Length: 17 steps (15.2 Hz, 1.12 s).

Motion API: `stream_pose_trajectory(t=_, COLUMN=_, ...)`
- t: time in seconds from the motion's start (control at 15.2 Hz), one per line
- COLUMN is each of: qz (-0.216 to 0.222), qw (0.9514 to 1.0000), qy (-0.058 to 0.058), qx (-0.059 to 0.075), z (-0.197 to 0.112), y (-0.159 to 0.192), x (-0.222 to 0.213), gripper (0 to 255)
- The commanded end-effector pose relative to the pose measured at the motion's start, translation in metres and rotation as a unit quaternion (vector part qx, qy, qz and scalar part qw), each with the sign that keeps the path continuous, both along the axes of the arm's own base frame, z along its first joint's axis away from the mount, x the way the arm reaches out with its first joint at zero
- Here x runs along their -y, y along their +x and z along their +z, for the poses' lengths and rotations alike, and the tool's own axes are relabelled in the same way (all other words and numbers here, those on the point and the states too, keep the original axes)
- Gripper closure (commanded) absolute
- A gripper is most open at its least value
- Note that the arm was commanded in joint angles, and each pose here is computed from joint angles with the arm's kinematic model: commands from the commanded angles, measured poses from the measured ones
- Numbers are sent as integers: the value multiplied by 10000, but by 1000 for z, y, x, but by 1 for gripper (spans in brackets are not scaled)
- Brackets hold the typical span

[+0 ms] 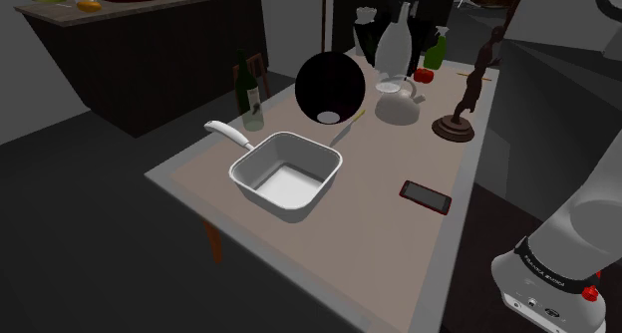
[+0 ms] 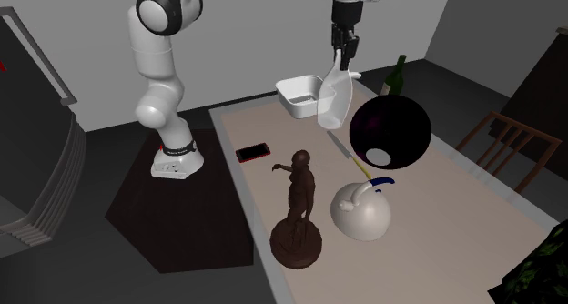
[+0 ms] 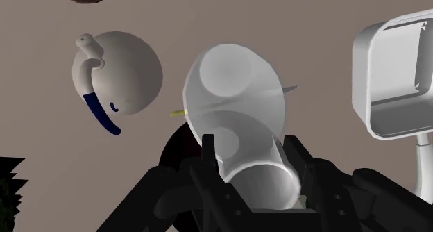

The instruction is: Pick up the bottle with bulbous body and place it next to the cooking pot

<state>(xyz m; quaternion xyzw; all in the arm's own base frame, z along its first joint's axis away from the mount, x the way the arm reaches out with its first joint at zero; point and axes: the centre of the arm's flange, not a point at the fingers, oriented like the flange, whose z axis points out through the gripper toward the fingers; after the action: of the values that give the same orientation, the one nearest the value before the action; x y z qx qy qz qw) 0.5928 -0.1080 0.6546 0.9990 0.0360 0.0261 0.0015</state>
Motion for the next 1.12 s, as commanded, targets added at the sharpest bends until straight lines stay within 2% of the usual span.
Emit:
stream_pose_trajectory(t=0.0, qz=-2, qw=10000, qy=0, qx=1, z=1, y=-1, x=-25, gripper=255)
stream_pose_trajectory(t=0.86, qz=-2, qw=10000, qy=0, qx=1, z=2, y=-6, x=-197, gripper=255)
stream_pose_trajectory(t=1.06, qz=-2, qw=10000, qy=0, qx=1, z=-14, y=-6, x=-197, gripper=255)
